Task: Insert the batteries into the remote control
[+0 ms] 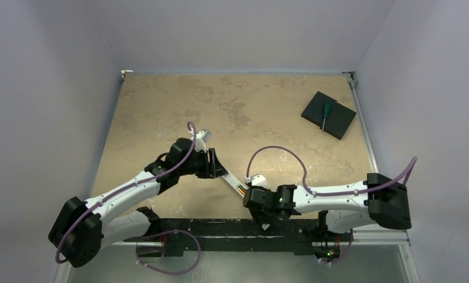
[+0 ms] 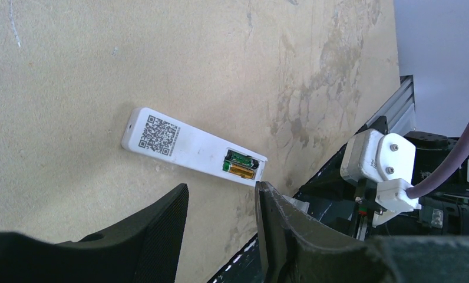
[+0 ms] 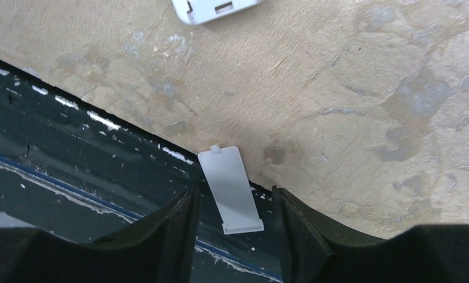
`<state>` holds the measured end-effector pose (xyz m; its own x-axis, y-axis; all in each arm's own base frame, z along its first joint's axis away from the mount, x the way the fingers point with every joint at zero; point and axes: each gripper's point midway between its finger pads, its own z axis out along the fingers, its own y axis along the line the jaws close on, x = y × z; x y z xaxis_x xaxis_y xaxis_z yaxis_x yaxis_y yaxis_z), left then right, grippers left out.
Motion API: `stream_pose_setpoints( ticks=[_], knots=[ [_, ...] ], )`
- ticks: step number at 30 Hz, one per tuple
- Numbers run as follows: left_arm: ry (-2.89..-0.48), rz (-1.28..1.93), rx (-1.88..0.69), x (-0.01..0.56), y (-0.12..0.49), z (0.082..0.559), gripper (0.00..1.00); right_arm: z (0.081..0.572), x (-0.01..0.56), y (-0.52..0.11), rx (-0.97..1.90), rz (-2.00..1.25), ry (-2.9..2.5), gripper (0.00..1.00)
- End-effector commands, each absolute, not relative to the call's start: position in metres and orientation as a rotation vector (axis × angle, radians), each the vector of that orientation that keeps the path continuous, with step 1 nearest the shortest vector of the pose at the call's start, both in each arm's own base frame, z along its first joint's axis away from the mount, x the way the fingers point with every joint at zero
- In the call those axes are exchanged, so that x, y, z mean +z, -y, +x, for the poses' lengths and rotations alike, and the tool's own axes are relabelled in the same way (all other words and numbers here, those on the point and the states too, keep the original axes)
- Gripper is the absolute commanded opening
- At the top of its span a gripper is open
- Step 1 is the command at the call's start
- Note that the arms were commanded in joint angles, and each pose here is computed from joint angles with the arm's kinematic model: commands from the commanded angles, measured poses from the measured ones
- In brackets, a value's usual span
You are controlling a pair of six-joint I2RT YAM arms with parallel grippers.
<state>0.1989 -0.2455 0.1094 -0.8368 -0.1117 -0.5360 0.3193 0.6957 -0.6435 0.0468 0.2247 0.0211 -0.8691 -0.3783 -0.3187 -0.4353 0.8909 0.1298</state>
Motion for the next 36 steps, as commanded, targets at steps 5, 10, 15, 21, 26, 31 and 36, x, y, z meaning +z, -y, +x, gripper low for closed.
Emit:
stream_pose_setpoints(
  ticks=[5,10,15,21,26,31,36],
  knots=[
    [-2.320,0.193,-1.042,0.114,0.248,0.203,0.45,0.061,0.038,-0.249,0.350,-0.515,-2.706,0.57],
    [-2.322,0.196,-1.044,0.114,0.249,0.203,0.45,0.065,0.036,-0.251,0.323,-0.494,-2.696,0.58],
    [-2.321,0.197,-1.047,0.113,0.249,0.203,0.45,0.068,0.031,-0.254,0.293,-0.477,-2.698,0.58],
    [-2.322,0.195,-1.044,0.113,0.249,0.204,0.45,0.073,0.025,-0.250,0.230,-0.456,-2.693,0.58],
    [-2.323,0.197,-1.043,0.112,0.249,0.204,0.45,0.076,0.022,-0.248,0.209,-0.436,-2.688,0.57],
    [-2.324,0.196,-1.044,0.112,0.249,0.204,0.45,0.080,0.018,-0.242,0.159,-0.402,-2.678,0.56],
    [-2.328,0.198,-1.043,0.112,0.250,0.204,0.45,0.083,0.014,-0.241,0.157,-0.386,-2.679,0.55]
  ],
)
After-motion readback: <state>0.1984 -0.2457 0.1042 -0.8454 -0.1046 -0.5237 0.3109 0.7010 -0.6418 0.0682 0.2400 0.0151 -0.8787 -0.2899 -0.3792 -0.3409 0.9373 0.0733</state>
